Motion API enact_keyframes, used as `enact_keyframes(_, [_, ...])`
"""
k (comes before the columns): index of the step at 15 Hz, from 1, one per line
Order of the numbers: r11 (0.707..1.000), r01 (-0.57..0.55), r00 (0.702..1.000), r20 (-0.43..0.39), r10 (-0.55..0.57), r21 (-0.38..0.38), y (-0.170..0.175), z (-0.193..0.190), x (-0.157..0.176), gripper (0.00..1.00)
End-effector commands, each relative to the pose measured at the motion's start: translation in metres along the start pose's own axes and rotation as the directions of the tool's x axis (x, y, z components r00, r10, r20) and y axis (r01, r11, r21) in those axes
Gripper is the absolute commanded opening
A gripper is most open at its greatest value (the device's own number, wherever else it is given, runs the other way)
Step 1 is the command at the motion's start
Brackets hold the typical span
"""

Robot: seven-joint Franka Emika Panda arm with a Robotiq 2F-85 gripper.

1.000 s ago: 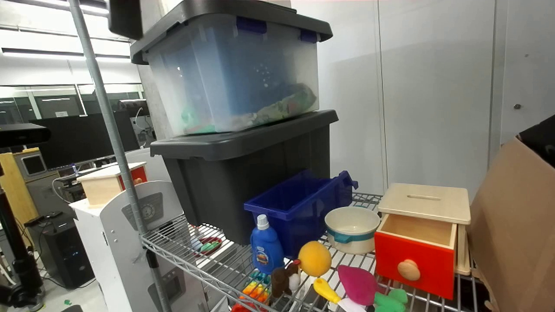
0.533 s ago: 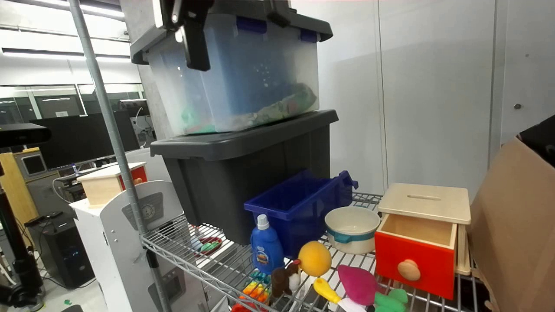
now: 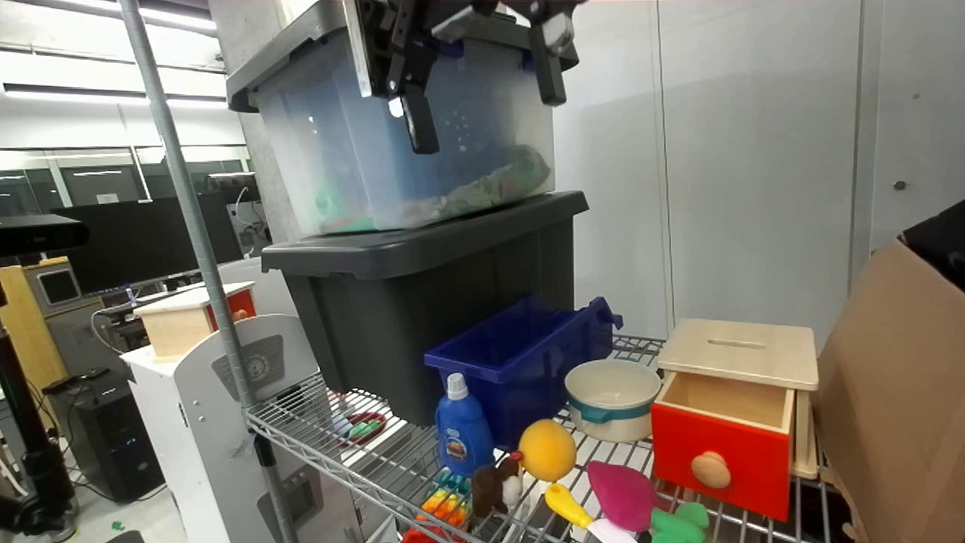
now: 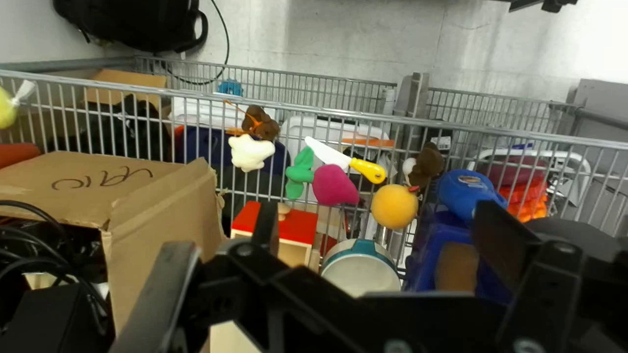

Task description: Put the purple plushy in the drawer

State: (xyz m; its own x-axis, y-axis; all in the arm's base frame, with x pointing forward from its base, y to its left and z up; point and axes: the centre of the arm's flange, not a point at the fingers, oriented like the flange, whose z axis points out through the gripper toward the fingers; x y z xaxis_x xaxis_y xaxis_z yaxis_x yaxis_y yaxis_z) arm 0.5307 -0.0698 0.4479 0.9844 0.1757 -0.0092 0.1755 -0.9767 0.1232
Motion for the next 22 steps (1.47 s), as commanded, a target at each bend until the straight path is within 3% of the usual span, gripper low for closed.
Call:
enact_keyframes(1, [0.997,0.002,0.999,-0.042,0.001,0.076,-0.022,0.028,0.023,1.00])
enact_keyframes(5, [0.989,-0.045,0.999,-0.023,0.049,0.143,-0.047,0.069,0.022,1.00])
enact_keyframes(13, [0.956,-0.214,0.977,0.047,0.209,0.200,-0.052,0.134,-0.043,1.00])
enact_keyframes(19, [0.942,-0.283,0.959,0.089,0.271,0.178,-0.036,0.138,-0.078,1.00])
enact_keyframes(22, [0.931,-0.319,0.945,0.136,0.298,0.177,-0.024,0.125,-0.080,1.00])
